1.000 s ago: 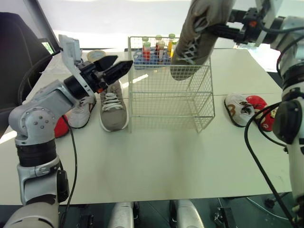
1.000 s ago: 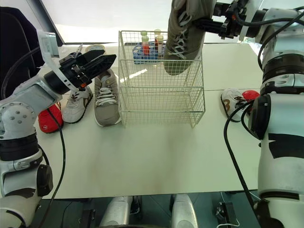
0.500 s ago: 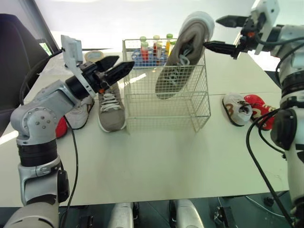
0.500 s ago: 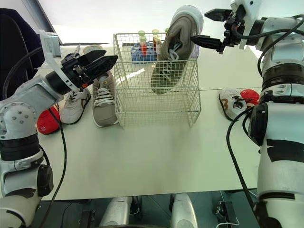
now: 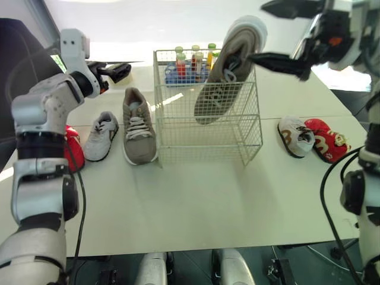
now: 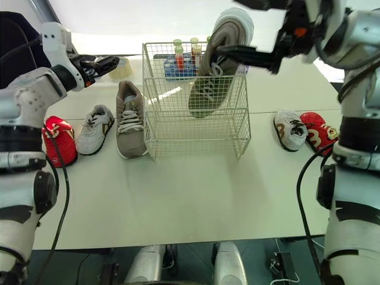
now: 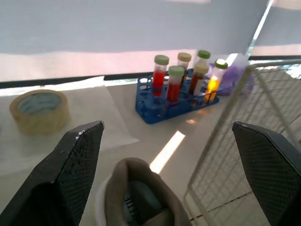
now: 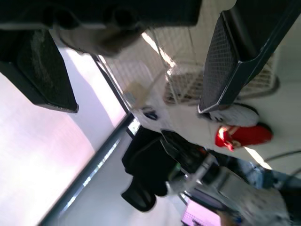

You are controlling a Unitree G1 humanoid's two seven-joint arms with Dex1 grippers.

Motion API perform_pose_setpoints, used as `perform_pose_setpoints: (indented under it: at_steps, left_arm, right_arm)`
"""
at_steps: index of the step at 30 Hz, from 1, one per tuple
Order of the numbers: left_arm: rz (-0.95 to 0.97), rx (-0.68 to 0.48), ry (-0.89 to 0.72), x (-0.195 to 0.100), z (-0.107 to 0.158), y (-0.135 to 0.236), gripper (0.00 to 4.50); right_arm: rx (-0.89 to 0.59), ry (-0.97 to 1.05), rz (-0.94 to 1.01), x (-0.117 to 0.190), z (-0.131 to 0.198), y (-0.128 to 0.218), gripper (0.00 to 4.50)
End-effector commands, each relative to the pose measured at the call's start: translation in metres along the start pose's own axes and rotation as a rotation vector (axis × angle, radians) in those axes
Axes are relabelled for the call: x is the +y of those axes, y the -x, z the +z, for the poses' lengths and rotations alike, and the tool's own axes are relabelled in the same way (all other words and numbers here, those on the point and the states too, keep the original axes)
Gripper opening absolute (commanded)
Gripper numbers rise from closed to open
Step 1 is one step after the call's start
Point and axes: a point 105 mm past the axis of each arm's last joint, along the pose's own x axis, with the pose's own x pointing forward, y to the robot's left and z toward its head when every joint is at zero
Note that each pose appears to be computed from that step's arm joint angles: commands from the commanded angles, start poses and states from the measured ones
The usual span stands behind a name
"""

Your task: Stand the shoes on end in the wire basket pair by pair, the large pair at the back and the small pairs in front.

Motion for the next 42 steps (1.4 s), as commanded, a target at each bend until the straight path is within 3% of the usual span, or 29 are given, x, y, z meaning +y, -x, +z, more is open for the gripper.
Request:
perform_pose_setpoints:
  at_steps: [1, 9, 28, 37, 42]
  left_arm:
    - [0.073, 0.008, -0.036, 0.018, 0.001, -0.008, 4.5]
    - [0.098, 0.094, -0.046, 0.018, -0.032, -0.025, 4.5]
    - [0.208, 0.174, -0.106, 0.015, -0.069, -0.035, 4.5]
    - [0.245, 0.246, -0.051, 0.014, -0.098, -0.034, 0.27]
    - [0.256, 0.234, 0.02, 0.012, -0.102, -0.035, 0.1]
  right_arm:
    - [-0.074, 0.017, 0.009, 0.012, 0.021, -0.006, 4.43]
    - [-0.116, -0.029, 0.024, 0.028, 0.026, -0.012, 4.43]
    - [-0.116, -0.045, 0.016, 0.035, 0.029, -0.018, 4.43]
    - [-0.104, -0.03, 0.014, 0.033, 0.032, -0.019, 4.5]
    - [-0.088, -0.026, 0.006, 0.032, 0.032, -0.018, 4.5]
